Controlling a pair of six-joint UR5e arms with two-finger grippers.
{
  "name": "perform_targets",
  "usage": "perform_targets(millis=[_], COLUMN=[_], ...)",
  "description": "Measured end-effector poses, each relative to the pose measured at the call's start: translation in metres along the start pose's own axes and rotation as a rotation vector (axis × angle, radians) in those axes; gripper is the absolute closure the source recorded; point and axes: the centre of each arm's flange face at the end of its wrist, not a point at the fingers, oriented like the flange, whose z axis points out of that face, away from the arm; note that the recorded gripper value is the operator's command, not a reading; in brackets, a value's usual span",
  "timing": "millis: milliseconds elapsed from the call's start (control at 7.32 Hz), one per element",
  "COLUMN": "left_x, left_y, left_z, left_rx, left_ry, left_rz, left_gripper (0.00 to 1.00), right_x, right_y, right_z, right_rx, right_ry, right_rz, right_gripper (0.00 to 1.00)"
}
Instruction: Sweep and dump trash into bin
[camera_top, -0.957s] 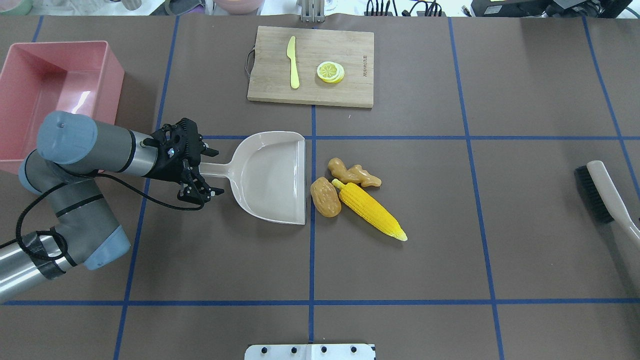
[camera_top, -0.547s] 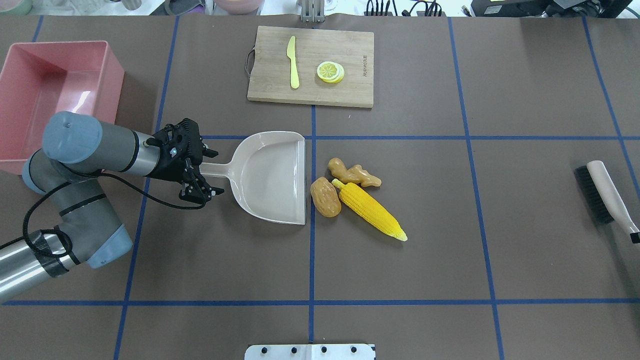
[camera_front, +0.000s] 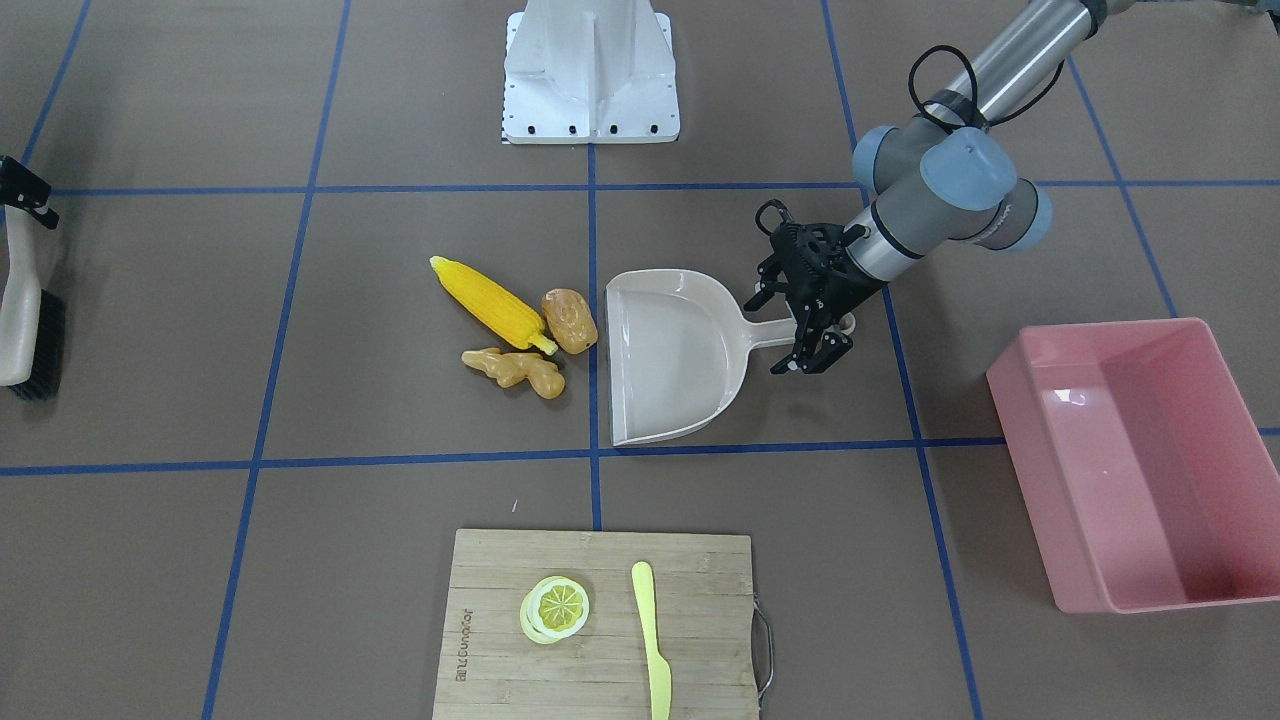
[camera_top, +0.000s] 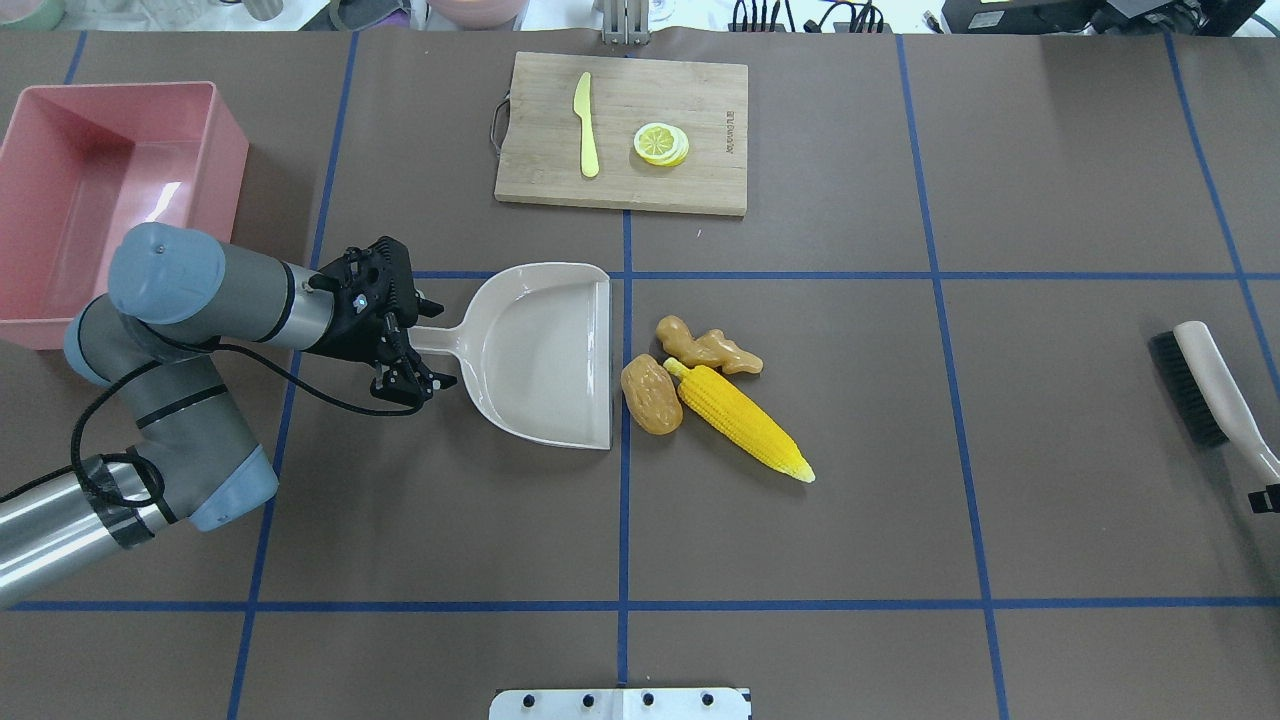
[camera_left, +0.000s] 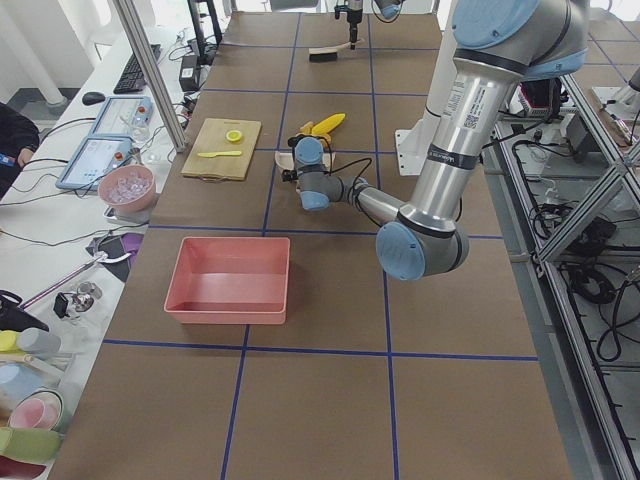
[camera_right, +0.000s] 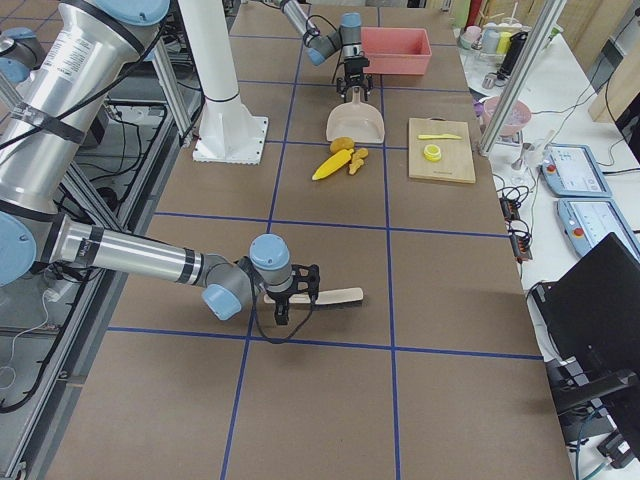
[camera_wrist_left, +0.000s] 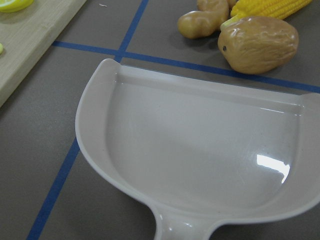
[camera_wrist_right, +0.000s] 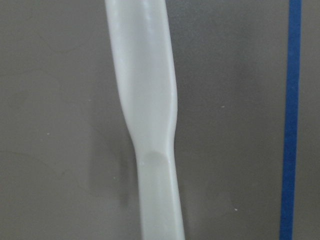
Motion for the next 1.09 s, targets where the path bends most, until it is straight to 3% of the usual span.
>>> perform_targets(millis=[137, 273, 820, 1094], left_x=[0.001, 0.002, 0.004, 0.005], left_y=[0.000, -0.001, 0.002, 0.005], left_z=[0.001, 0.000, -0.006, -0.008], left_rx=[0.005, 0.013, 0.050, 0.057], left_ry=[0.003, 0.006, 0.016, 0.028], left_rz=[0.003, 0.007, 0.023, 0.026], left_gripper=[0.06, 0.06, 0.03, 0.03], right_x=[-0.003, -0.004, -0.011, -0.052], right_y=[0.004, 0.007, 0.012, 0.000], right_z=[0.002, 0.003, -0.006, -0.027], right_rx=[-0.011, -0.019, -0.024, -0.022], right_ry=[0.003, 0.004, -0.013, -0.040], right_rz=[-0.009, -0.015, -0.029, -0.056], right_gripper=[0.86, 1.00, 1.00, 1.00])
